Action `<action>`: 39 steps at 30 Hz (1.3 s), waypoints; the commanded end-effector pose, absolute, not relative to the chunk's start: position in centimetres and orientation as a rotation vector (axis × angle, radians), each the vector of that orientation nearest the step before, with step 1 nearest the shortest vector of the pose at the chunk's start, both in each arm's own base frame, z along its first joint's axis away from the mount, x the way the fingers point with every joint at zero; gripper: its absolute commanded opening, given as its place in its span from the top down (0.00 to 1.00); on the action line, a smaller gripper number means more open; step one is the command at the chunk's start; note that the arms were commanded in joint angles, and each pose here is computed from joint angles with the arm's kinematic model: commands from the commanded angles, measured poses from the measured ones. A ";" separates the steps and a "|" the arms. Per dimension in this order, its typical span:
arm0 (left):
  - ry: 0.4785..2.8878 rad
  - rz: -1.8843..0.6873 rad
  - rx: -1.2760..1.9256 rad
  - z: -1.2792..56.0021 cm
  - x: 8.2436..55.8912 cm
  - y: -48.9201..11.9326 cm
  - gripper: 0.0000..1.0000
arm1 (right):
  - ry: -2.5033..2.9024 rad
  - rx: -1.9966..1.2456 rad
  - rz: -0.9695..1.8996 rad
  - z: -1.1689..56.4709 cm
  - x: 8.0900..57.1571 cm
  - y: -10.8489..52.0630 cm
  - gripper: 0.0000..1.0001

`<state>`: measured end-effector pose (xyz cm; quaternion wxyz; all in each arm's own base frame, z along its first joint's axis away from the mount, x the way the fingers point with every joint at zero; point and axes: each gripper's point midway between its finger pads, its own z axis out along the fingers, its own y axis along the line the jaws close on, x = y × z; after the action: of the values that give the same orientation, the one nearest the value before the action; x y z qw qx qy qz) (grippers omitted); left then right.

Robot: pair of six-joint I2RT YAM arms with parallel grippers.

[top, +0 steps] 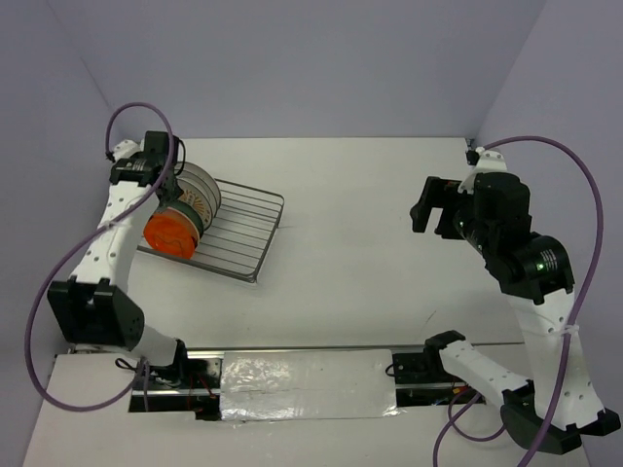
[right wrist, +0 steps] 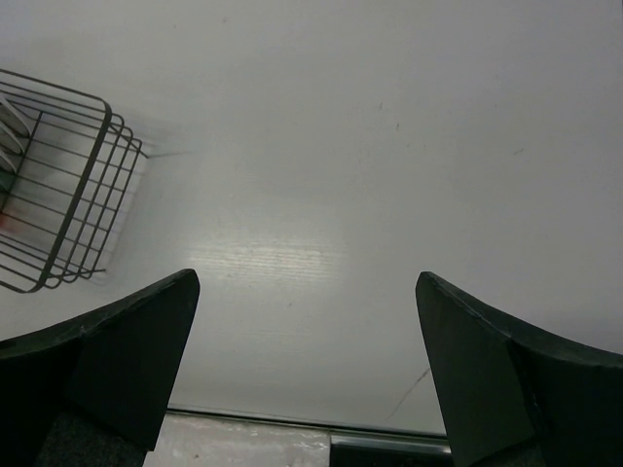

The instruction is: Unload the plates from the dish rack

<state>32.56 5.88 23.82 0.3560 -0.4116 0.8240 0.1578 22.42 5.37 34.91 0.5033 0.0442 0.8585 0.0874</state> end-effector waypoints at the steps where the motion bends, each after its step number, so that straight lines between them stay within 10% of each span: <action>1: 2.104 0.341 -1.163 21.3 35.3 5.4 0.34 | 2.037 0.068 0.253 35.6 22.9 6.1 0.00; 9: 2.165 0.353 -1.246 15.7 35.7 5.9 0.43 | 2.060 0.052 0.236 34.2 22.8 6.0 0.00; 16: 2.199 0.334 -1.305 12.0 35.4 6.0 0.74 | 2.053 0.034 0.222 35.0 23.1 5.9 0.00; 23: 2.119 0.322 -1.214 18.3 36.3 6.7 1.00 | 2.033 0.039 0.224 35.9 23.8 6.1 0.00; 29: 2.119 0.439 -1.047 25.1 36.6 6.0 1.00 | 2.034 0.047 0.239 36.1 24.9 6.6 0.00; 39: 1.978 0.126 0.272 32.7 38.8 -15.9 1.00 | 2.015 0.204 0.541 41.2 28.9 10.6 0.00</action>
<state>38.95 -7.49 30.03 0.4736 -0.1303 0.8695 0.0508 27.10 9.35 36.96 0.4814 0.0431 0.8613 0.1571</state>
